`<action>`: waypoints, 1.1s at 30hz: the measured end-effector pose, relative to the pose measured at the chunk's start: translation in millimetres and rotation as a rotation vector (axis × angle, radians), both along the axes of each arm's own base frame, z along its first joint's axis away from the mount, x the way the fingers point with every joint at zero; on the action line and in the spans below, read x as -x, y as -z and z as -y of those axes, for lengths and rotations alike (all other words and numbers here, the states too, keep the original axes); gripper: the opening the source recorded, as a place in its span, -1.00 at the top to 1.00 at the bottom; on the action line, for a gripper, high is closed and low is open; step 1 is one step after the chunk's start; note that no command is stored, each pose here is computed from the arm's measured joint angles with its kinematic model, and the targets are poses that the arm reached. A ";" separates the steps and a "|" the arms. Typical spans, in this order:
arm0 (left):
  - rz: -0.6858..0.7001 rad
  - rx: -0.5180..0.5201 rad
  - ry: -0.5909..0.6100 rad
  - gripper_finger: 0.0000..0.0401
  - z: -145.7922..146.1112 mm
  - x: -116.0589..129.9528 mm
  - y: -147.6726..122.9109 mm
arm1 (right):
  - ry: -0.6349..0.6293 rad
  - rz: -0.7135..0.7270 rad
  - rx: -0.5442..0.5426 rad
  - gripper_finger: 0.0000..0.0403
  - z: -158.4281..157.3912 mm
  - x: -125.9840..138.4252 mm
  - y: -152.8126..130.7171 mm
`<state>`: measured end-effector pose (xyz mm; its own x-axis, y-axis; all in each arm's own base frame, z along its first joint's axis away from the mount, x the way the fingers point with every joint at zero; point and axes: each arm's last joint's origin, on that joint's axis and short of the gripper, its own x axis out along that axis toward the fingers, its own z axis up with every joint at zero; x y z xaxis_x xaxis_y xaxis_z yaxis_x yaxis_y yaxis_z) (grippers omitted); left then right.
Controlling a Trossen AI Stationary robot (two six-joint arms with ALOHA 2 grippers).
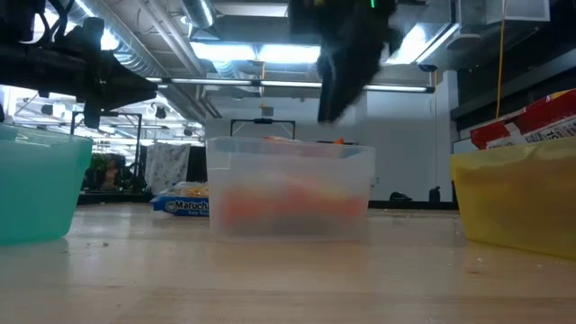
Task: Sort Maruchan noodles
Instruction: Put the orange noodle pack into the transparent bin
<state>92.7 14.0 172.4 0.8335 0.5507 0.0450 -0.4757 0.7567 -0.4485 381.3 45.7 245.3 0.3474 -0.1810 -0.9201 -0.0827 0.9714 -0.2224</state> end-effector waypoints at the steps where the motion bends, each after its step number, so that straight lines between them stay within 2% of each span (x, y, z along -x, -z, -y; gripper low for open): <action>1: 0.000 0.000 0.000 0.67 0.0 0.0 0.0 | 0.002 -0.006 0.019 -0.17 2.9 1.0 8.9; 5: -0.001 0.000 0.000 0.67 0.0 0.0 0.0 | 0.044 0.008 0.116 -0.62 19.5 2.6 32.7; 9: 0.000 0.000 0.000 0.67 0.0 0.0 0.0 | 0.082 0.009 0.188 -0.86 31.7 4.5 42.2; 15: -0.001 0.000 -0.007 0.67 -0.2 0.1 0.0 | 0.036 0.024 0.138 -0.92 36.8 3.3 49.2; 19: -0.012 -0.016 -0.011 0.67 -0.2 0.2 0.0 | 0.016 0.084 0.156 -0.91 38.9 -0.7 53.5; 22: -0.015 -0.020 -0.016 0.67 -0.4 0.2 0.1 | 0.034 0.070 0.172 -0.79 45.3 -1.0 58.8; 25: -0.014 -0.020 -0.016 0.67 -0.4 0.2 0.0 | 0.058 0.054 0.171 -0.56 52.0 -0.9 62.5; 28: -0.015 -0.020 -0.016 0.67 -0.4 0.2 0.1 | 0.060 0.050 0.170 -0.22 52.8 -0.8 63.1; 33: -0.014 -0.020 -0.017 0.67 -0.4 0.3 0.0 | 0.055 0.054 0.170 0.48 51.3 -1.1 63.0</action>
<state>92.4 14.4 172.4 0.8247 0.5638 0.0446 -0.4947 0.7574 -0.4262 382.4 -5.6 182.3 0.3804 -0.3527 -0.8549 -0.0145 0.9220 -0.3869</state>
